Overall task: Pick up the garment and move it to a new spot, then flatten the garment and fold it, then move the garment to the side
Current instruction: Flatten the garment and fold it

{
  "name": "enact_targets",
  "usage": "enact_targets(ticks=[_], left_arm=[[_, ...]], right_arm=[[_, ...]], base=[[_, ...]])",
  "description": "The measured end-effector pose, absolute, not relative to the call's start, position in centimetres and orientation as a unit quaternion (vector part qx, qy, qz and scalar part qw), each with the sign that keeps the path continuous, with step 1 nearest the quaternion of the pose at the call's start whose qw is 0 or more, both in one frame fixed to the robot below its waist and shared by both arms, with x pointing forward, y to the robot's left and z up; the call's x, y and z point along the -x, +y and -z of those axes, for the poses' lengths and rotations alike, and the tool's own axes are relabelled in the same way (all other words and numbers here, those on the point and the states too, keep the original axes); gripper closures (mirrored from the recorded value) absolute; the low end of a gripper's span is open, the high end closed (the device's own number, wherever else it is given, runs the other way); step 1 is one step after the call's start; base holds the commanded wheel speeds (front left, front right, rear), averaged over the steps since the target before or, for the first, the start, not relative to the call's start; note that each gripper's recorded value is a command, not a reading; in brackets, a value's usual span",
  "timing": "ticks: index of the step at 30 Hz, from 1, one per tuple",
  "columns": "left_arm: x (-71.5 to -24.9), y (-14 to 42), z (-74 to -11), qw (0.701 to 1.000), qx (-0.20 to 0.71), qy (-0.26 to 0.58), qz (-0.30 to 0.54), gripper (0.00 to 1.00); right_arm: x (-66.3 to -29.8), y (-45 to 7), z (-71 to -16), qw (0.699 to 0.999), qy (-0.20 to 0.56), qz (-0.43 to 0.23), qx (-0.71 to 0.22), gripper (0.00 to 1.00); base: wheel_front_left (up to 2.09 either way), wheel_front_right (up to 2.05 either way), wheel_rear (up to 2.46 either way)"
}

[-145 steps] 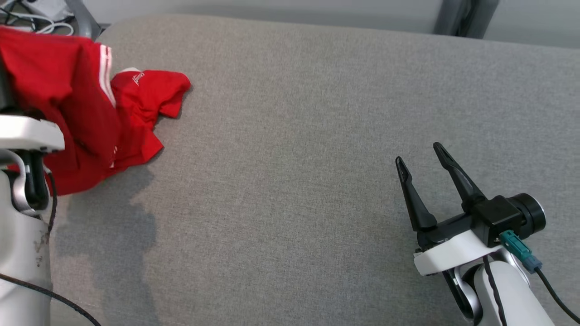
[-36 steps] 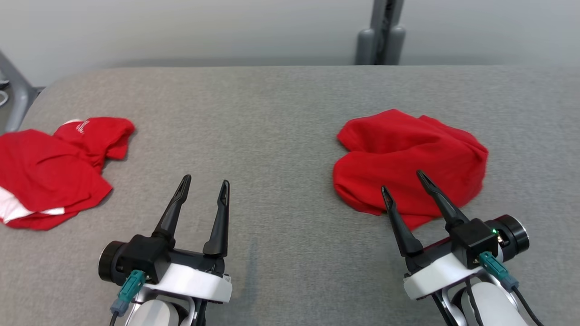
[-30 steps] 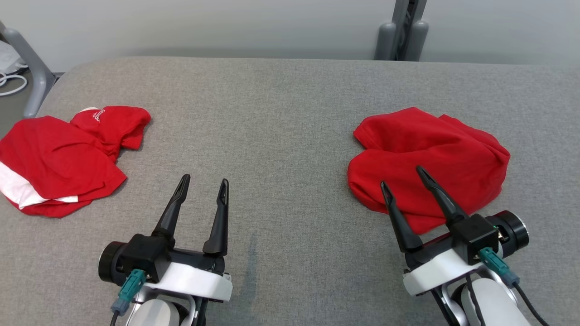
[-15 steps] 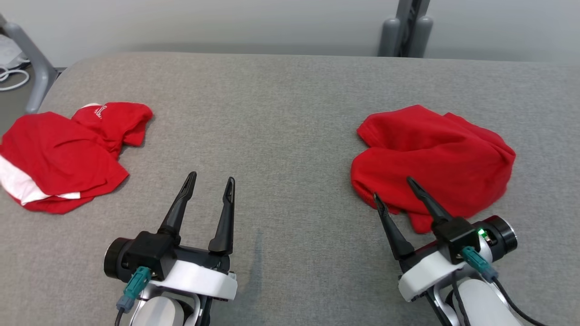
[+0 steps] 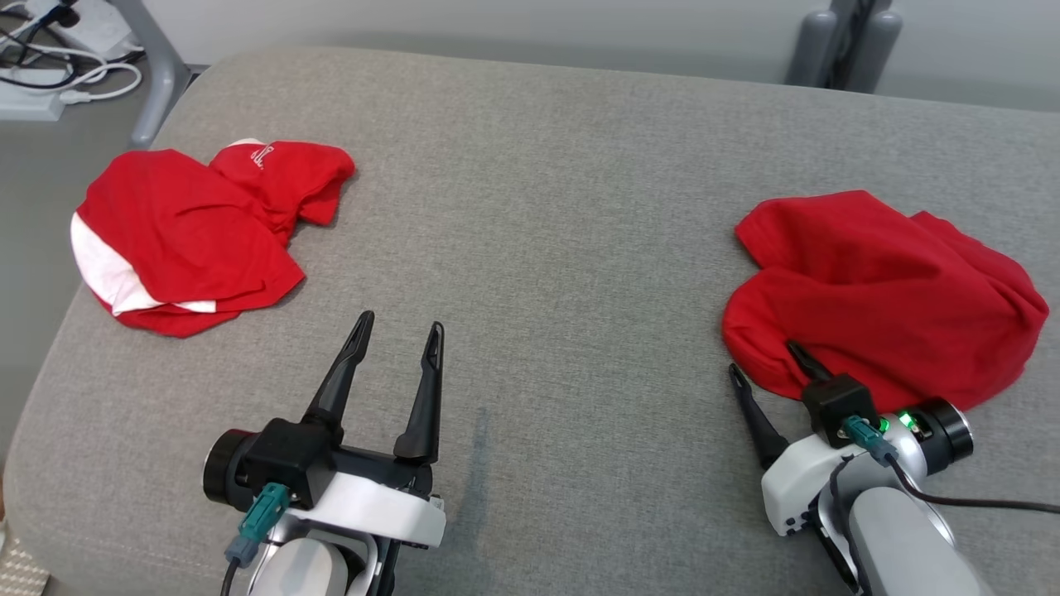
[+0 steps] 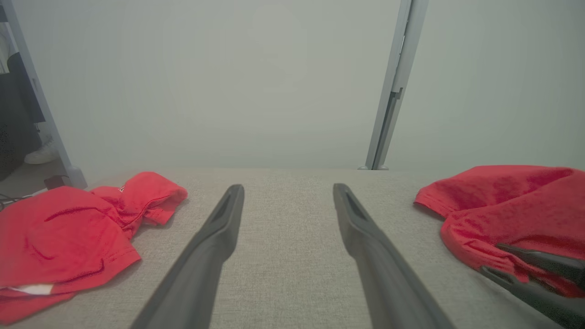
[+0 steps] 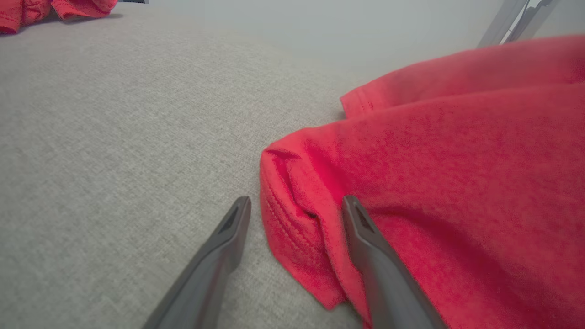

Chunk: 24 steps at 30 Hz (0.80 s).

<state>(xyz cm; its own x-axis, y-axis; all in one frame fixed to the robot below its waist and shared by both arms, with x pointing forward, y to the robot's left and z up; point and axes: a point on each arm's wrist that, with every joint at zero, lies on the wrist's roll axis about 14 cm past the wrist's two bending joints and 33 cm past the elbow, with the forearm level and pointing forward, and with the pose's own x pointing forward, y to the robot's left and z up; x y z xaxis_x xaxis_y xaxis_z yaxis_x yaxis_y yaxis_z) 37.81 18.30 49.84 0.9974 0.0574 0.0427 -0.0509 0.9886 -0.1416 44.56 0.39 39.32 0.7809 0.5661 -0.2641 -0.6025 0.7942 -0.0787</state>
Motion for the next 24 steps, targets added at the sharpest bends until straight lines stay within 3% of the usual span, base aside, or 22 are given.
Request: enact_targets(ticks=[1,2,6,14,20,24], left_arm=[[-37.7,18.5,-49.8,0.997,0.07,-0.022,-0.031,0.0],[-37.7,18.6,-49.7,0.997,0.069,-0.021,-0.032,0.0],[-37.5,19.0,-49.7,0.997,0.067,-0.02,-0.04,0.0],[-37.2,18.7,-50.6,0.996,0.073,-0.033,-0.035,0.0],[-36.6,18.3,-51.5,0.996,0.077,-0.047,-0.029,0.0],[-36.0,18.3,-51.9,0.995,0.079,-0.054,-0.03,0.0]], right_arm=[[-44.6,0.4,-38.9,0.939,0.121,-0.312,0.084,0.04],[-44.5,0.4,-38.3,0.938,0.13,-0.312,0.082,1.0],[-45.6,0.1,-38.6,0.944,0.131,-0.296,0.066,1.0],[-44.8,5.9,-45.7,0.929,0.036,-0.368,0.009,1.0],[-44.3,11.0,-57.7,0.893,-0.107,-0.435,-0.041,1.0],[-43.7,11.2,-67.7,0.862,-0.201,-0.444,-0.14,1.0]], base=[[0.0,0.0,0.0],[0.0,0.0,0.0],[0.0,0.0,0.0],[0.0,0.0,0.0],[0.0,0.0,0.0],[0.0,0.0,0.0]])
